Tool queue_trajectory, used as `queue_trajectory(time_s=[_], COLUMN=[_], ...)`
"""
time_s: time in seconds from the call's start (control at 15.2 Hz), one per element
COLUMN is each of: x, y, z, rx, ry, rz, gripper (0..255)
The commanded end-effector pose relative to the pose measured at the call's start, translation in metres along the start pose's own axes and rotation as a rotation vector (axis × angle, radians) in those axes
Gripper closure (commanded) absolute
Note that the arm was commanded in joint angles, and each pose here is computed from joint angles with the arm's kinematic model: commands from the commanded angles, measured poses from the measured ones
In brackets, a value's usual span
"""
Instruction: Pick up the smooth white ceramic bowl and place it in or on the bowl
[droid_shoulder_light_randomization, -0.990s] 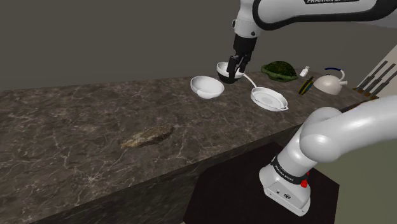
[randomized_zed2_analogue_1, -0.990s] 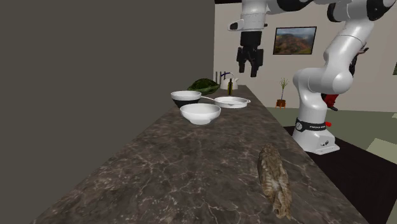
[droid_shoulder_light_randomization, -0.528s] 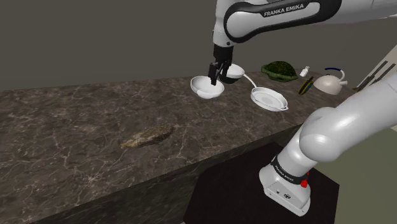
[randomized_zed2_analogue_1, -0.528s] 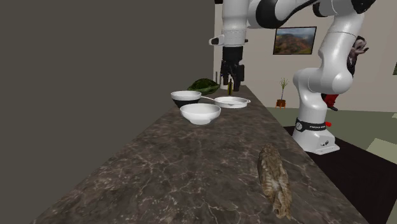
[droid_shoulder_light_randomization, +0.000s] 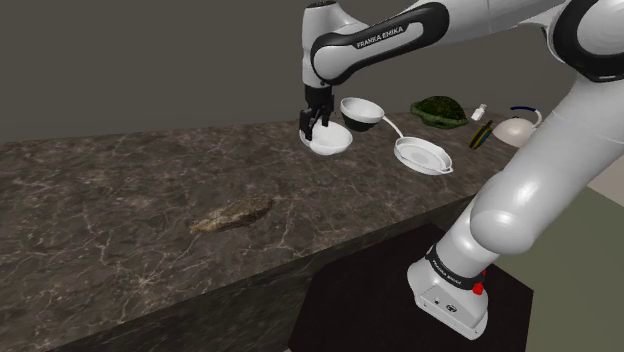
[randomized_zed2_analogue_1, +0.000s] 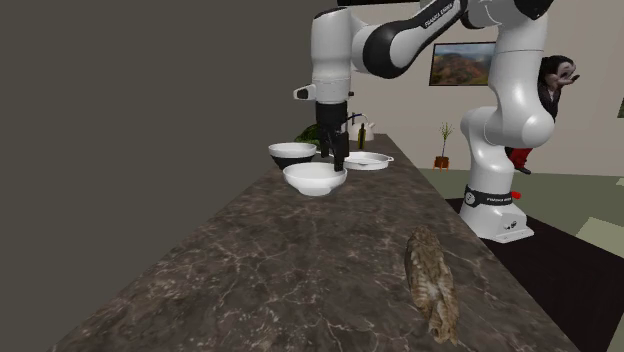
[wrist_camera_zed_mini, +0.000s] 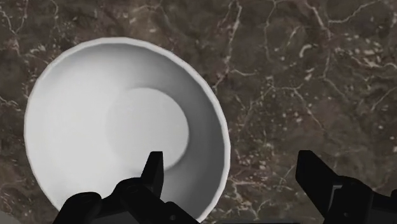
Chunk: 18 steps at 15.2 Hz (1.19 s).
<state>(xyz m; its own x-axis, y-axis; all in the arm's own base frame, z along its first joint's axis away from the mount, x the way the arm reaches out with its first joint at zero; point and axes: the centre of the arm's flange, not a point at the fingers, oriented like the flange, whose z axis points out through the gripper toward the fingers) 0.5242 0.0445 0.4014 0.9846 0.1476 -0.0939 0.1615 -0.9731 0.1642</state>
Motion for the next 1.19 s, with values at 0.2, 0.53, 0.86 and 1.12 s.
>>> queue_trajectory(time_s=[0.2, 0.53, 0.86, 1.12], x=[0.015, 0.015, 0.015, 0.015], y=[-0.003, -0.003, -0.003, -0.003], z=[0.027, 0.051, 0.051, 0.051], rx=[-0.003, -0.003, -0.003, -0.003], ry=[-0.001, -0.001, -0.001, -0.001], rz=[-0.005, -0.005, -0.005, -0.005], gripper=[0, 0, 0, 255])
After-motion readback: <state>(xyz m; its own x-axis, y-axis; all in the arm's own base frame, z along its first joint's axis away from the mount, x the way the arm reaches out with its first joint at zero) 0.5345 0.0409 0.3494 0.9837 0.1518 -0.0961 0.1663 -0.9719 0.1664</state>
